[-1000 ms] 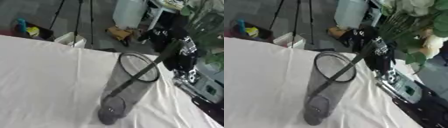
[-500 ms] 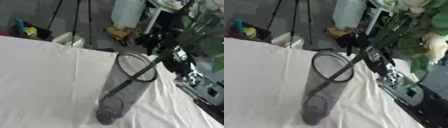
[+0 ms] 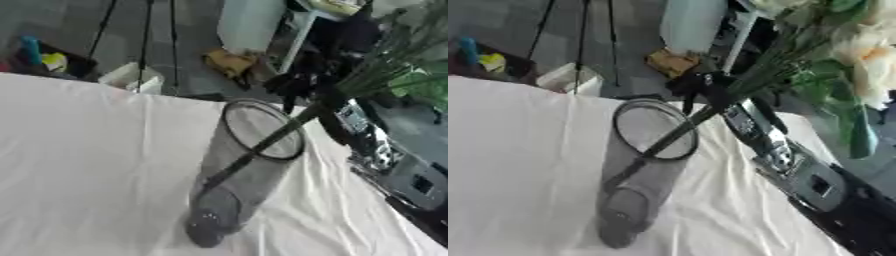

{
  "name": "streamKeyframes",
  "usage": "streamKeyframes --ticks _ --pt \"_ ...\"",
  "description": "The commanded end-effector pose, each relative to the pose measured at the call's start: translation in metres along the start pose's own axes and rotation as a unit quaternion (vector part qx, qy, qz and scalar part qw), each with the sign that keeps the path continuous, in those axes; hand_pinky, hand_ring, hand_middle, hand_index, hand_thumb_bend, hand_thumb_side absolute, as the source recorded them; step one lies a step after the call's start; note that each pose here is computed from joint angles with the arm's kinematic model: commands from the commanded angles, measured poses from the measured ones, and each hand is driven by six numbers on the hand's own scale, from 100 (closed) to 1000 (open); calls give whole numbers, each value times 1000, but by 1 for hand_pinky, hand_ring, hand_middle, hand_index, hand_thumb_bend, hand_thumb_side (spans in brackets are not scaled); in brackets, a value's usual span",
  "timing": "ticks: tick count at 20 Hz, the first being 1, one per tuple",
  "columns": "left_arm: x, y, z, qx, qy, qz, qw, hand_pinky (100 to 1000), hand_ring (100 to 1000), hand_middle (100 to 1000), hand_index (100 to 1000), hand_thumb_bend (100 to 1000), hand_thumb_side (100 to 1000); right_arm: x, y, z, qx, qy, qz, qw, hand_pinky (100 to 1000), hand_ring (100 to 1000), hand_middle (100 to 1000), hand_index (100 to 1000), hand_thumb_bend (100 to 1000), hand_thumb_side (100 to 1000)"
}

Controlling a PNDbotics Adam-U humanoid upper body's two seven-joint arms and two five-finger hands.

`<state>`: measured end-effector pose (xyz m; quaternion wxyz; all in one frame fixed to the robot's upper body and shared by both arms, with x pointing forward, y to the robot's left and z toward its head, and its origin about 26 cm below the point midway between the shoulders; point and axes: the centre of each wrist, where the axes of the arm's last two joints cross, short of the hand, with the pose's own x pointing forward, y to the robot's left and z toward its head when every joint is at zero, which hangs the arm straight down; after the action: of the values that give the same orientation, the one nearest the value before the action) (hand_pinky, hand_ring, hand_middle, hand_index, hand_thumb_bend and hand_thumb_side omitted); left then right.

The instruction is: Arrange flowers into the vase.

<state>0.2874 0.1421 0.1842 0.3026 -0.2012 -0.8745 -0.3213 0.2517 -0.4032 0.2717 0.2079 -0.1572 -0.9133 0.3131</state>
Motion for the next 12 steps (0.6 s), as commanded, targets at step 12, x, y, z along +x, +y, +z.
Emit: streamKeyframes --ticks 12 --pt "3 -1 -1 -4 -6 -3 1000 615 728 906 820 212 1000 5 -8 -2 15 -24 17 999 823 857 488 822 100 1000"
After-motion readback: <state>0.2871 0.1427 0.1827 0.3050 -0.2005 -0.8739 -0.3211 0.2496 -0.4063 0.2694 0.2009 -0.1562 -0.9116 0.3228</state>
